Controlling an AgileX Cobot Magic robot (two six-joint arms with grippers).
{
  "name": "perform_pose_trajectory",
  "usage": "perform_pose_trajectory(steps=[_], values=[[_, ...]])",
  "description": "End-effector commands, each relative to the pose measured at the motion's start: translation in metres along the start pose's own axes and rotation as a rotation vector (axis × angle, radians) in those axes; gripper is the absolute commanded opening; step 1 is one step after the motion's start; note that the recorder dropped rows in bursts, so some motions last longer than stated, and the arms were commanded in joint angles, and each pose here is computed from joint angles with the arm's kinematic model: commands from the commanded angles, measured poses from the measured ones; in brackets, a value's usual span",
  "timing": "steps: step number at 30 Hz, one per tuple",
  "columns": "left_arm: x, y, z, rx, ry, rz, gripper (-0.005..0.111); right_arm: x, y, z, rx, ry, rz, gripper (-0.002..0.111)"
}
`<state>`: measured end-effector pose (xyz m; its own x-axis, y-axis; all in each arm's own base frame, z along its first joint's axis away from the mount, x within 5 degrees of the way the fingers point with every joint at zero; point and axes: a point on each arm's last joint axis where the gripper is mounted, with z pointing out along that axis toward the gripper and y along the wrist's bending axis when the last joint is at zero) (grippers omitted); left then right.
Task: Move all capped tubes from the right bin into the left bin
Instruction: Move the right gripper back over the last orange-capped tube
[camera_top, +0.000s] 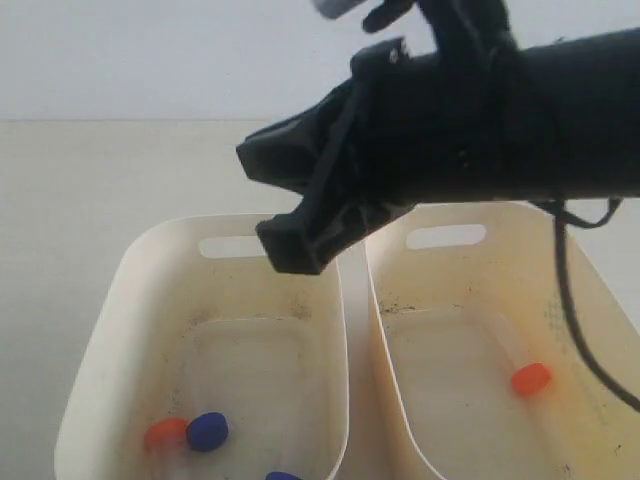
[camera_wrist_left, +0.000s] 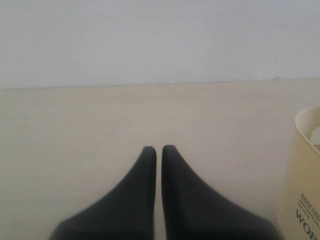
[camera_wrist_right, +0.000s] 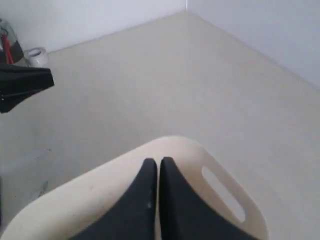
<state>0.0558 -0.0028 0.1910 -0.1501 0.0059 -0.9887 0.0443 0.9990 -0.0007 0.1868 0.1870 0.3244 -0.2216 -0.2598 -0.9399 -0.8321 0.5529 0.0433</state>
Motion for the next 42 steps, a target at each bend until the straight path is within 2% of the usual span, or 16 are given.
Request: perform_pose_trajectory(steps=[1,6,8,15,17,19,22,26,28,31,36,42], values=[[-0.002,0.0,0.0,-0.001,-0.012,-0.005,0.004,-0.019,0.005,-0.028,0.034,-0.103,-0.097,0.001],[-0.002,0.0,0.0,-0.001,-0.012,-0.005,0.004,-0.027,0.002,-0.043,0.103,-0.173,0.043,0.001],[-0.002,0.0,0.0,-0.001,-0.012,-0.005,0.004,-0.026,0.001,-0.043,0.117,-0.167,0.048,0.001],[-0.002,0.0,0.0,-0.001,-0.012,-0.005,0.004,-0.009,-0.014,-0.04,0.198,0.002,0.132,0.0],[-0.002,0.0,0.0,-0.001,-0.012,-0.005,0.004,0.002,-0.025,-0.045,0.289,0.117,0.194,0.0],[-0.002,0.0,0.0,-0.001,-0.012,-0.005,0.004,0.01,-0.039,-0.056,0.453,0.261,0.269,0.0],[-0.002,0.0,0.0,-0.001,-0.012,-0.005,0.004,0.01,-0.05,-0.077,0.691,0.435,0.278,0.0],[-0.002,0.0,0.0,-0.001,-0.012,-0.005,0.004,0.001,-0.051,-0.092,0.8,0.661,0.348,0.0],[-0.002,0.0,0.0,-0.001,-0.012,-0.005,0.004,-0.008,-0.056,-0.084,0.812,0.696,0.364,0.0],[-0.002,0.0,0.0,-0.001,-0.012,-0.005,0.004,-0.009,-0.057,-0.061,0.761,0.748,0.361,0.0],[-0.002,0.0,0.0,-0.001,-0.012,-0.005,0.004,0.019,-0.052,-0.003,0.669,0.94,0.345,0.0],[-0.002,0.0,0.0,-0.001,-0.012,-0.005,0.004,0.04,-0.049,0.025,0.641,1.048,0.324,0.0]])
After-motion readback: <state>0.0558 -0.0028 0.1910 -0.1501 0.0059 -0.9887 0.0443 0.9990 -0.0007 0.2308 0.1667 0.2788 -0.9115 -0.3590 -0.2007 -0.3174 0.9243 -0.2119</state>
